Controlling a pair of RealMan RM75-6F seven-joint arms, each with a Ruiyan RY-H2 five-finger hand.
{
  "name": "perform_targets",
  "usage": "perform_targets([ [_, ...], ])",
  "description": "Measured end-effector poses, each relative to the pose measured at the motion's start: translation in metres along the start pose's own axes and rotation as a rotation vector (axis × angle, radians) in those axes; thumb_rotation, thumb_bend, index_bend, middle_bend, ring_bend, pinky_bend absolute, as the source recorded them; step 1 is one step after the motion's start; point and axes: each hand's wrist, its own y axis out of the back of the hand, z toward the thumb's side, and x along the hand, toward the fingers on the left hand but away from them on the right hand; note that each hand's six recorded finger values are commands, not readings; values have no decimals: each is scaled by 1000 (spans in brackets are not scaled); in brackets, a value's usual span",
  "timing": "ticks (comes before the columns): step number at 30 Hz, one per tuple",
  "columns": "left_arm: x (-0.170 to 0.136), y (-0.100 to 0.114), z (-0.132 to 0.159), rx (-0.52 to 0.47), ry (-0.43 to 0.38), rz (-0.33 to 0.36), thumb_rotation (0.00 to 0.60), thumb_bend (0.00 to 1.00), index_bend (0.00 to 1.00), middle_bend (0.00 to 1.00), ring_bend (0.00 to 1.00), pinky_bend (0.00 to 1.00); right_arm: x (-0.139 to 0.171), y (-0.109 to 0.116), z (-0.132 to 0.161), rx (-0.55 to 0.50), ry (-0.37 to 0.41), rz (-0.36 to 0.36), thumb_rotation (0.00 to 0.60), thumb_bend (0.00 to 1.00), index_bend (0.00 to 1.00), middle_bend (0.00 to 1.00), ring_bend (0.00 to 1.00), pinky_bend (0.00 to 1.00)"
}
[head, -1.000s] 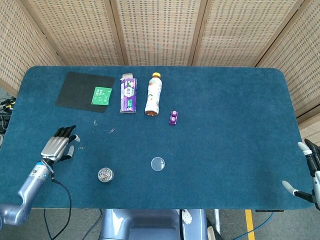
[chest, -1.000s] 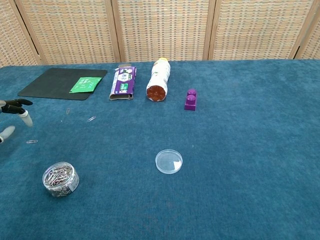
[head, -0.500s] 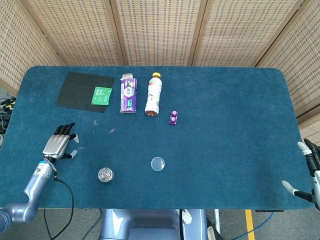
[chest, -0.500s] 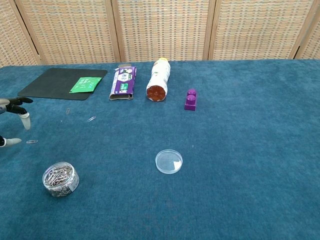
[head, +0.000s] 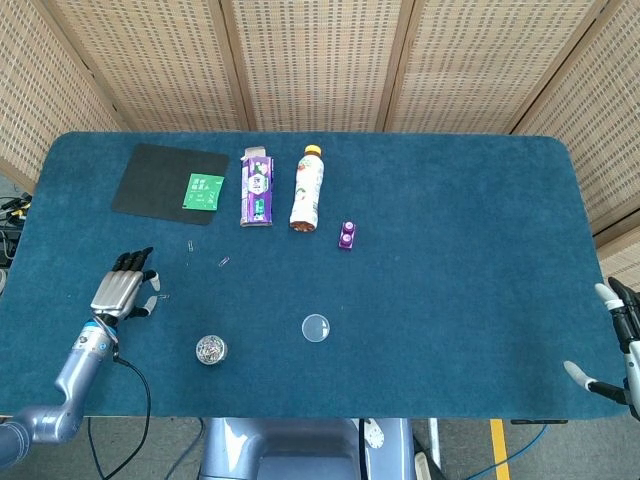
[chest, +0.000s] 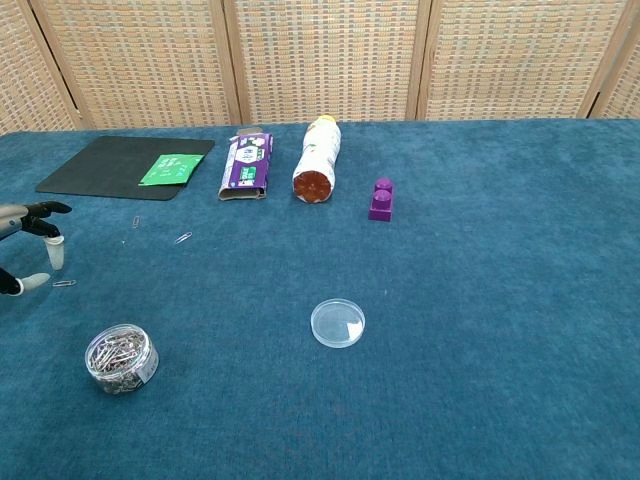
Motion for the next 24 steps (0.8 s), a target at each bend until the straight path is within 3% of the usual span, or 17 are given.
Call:
perform_targets([
  [24,5,-12,6,-1,-4,-13,600,419,493,0,0,0,-1,0,0,-3,2,5,600,0,22,0,0,0],
])
